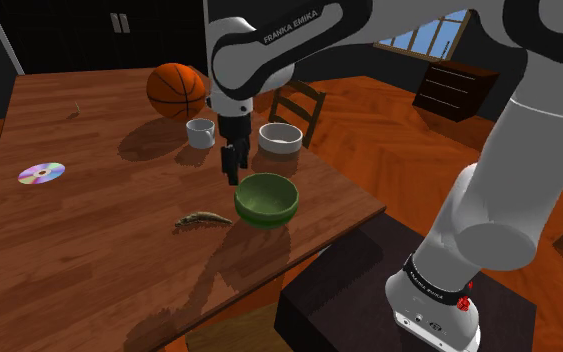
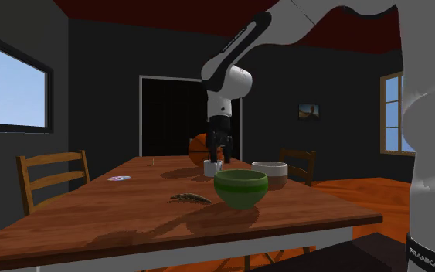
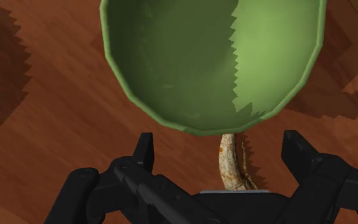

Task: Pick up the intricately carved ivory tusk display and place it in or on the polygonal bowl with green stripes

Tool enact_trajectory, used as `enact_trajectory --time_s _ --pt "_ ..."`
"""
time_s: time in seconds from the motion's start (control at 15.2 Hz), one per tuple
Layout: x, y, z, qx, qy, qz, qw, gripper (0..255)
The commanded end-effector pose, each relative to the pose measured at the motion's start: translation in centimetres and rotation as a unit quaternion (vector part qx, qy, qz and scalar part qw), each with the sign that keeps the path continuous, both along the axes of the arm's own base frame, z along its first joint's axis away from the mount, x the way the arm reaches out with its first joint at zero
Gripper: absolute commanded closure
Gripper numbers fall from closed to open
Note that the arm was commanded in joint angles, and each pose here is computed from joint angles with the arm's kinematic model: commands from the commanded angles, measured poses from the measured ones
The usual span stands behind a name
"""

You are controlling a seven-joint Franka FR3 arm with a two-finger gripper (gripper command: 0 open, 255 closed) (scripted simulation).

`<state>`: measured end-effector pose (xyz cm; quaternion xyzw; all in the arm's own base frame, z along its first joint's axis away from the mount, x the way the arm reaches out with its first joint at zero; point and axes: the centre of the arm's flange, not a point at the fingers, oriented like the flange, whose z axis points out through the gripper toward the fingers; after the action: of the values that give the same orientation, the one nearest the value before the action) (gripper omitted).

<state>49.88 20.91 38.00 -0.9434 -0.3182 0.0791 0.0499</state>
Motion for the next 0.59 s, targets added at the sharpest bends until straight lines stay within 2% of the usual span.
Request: enact_trajectory --time_s 0.0,0.2,0.46,0.53 --pt "0.9 2.3 -1.3 0.002 0.001 0.032 0.9995 0" --pt "1.6 5.8 -3.5 0.004 0.002 0.08 0.9968 0" --pt "2.1 10.5 -6.3 0.007 0.004 0.142 0.9898 0" --pt "2.1 10.8 -6.5 0.007 0.004 0.146 0.9893 0"
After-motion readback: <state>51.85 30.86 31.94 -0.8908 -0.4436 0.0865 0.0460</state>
